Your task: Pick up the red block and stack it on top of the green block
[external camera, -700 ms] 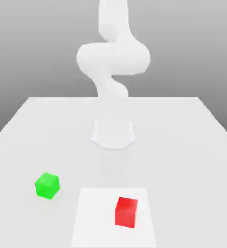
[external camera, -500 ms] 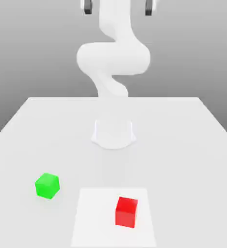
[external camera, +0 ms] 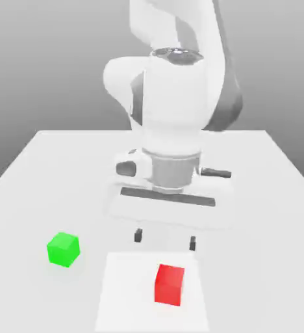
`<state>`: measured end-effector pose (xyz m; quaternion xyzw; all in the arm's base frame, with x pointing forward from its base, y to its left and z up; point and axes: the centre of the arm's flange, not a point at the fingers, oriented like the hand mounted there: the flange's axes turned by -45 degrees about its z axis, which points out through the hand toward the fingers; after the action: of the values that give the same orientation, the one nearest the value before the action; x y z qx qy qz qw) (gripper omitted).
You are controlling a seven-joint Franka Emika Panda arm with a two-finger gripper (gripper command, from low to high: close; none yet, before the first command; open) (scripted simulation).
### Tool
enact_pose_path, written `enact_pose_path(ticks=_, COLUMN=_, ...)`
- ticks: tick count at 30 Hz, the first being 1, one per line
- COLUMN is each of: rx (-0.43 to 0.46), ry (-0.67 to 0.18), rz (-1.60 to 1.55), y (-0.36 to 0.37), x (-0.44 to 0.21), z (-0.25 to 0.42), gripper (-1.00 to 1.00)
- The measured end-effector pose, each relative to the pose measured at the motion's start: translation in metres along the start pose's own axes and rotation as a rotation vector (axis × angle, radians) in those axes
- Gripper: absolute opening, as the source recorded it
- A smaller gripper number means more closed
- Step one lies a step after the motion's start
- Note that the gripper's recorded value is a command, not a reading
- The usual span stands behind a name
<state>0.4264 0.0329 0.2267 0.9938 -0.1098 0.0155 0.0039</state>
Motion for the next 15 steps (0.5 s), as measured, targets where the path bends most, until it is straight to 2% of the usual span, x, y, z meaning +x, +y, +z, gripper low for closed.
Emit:
enact_pose_path(ticks=6, rx=0.006, ry=-0.031, rz=0.012, y=0.0, x=-0.009, z=0.071, gripper=0.0)
enact_pose_path(ticks=7, rx=0.005, ry=-0.031, rz=0.012, y=0.0, x=-0.01, z=0.078, gripper=-1.0)
enact_pose_path(ticks=15, rx=0.006, ry=-0.029, rz=0.013, y=0.0, x=-0.009, z=0.071, gripper=-1.0)
